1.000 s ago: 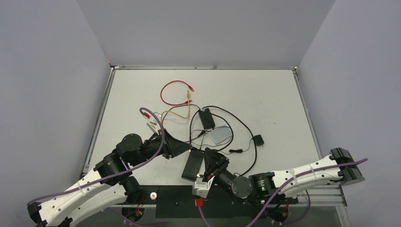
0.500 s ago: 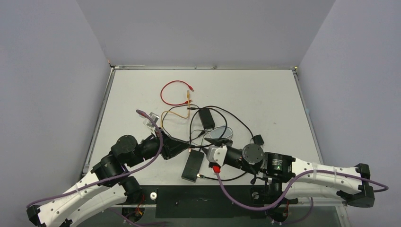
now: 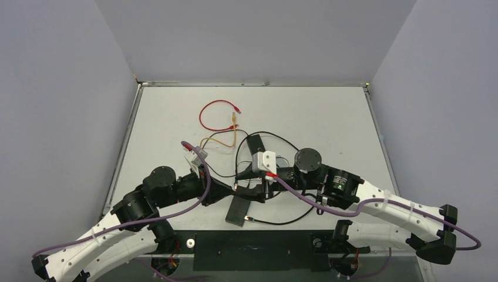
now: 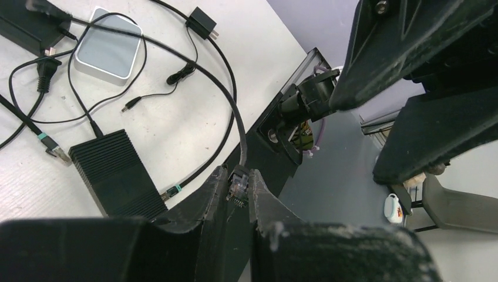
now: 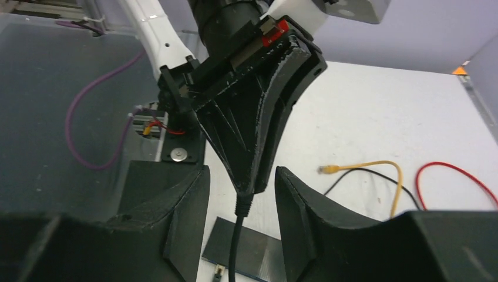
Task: Insert the plug into the switch port
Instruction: Pick up the connector from the center of the board.
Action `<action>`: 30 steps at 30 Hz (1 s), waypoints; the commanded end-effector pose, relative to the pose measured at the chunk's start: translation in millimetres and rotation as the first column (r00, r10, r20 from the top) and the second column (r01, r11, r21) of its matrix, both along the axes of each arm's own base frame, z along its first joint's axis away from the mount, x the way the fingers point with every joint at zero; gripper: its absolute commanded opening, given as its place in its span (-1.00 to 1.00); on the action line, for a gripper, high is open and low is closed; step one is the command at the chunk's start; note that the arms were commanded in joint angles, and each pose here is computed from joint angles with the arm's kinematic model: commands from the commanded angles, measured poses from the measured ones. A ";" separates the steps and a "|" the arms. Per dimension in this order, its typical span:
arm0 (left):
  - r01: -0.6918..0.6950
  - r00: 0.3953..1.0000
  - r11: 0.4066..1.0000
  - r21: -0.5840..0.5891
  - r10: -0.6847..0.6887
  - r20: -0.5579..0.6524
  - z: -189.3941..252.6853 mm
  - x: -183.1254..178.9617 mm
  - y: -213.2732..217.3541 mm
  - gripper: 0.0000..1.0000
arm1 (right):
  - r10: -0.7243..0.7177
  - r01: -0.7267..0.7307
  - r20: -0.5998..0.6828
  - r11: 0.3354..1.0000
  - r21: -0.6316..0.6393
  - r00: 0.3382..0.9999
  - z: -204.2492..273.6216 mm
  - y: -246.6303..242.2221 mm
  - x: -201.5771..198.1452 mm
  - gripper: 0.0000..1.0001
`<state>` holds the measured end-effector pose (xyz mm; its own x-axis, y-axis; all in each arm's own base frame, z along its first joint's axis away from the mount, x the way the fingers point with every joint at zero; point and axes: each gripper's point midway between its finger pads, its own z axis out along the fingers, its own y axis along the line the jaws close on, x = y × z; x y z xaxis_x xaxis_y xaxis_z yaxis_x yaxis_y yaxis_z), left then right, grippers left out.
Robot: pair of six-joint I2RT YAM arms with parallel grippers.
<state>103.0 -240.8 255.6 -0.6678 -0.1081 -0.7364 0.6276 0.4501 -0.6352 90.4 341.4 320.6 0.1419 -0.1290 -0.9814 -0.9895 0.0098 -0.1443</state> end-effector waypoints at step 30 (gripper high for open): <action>0.019 0.994 0.998 -0.055 -0.013 0.104 42.9 -13.4 18.9 -1.00 | 0.062 -0.062 -0.262 0.998 0.010 0.963 -33.8 31.5 -12.6 -0.18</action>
<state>91.1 -223.3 273.7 -0.6310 -0.0993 -0.7694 0.6645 0.4428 -0.6020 72.9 363.6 264.6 -0.1369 -0.2200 -0.9659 -0.9871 -0.0509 0.1515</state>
